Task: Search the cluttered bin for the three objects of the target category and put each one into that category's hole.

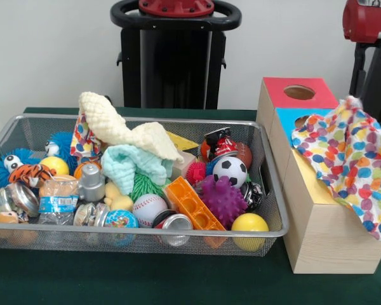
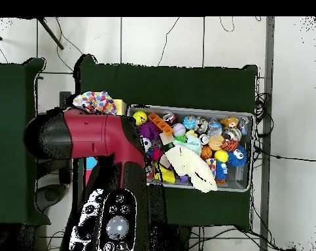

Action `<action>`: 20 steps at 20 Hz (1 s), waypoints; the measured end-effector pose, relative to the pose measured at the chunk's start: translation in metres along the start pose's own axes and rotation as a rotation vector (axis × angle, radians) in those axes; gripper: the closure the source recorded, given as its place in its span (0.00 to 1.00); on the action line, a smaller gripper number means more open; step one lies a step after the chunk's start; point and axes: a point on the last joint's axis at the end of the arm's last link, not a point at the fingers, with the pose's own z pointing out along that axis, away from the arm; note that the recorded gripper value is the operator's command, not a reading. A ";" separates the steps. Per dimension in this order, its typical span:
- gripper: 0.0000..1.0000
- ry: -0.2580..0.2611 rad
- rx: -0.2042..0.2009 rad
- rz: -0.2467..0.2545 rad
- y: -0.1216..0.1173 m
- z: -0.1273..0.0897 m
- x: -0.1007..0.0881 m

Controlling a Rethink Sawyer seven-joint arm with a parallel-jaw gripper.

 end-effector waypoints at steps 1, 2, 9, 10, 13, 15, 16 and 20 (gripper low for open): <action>0.00 0.000 0.000 0.000 0.000 0.000 0.000; 0.00 0.000 0.000 0.000 0.000 0.000 0.000; 0.00 0.002 0.000 0.000 0.000 0.001 0.000; 0.00 0.003 0.001 0.000 0.000 0.002 0.001; 0.00 0.004 0.001 -0.001 0.000 0.004 0.000; 0.00 0.007 0.003 0.002 -0.002 0.008 -0.001; 0.00 0.007 0.004 0.004 -0.003 0.009 -0.002; 0.00 0.014 0.010 0.016 -0.013 0.017 -0.005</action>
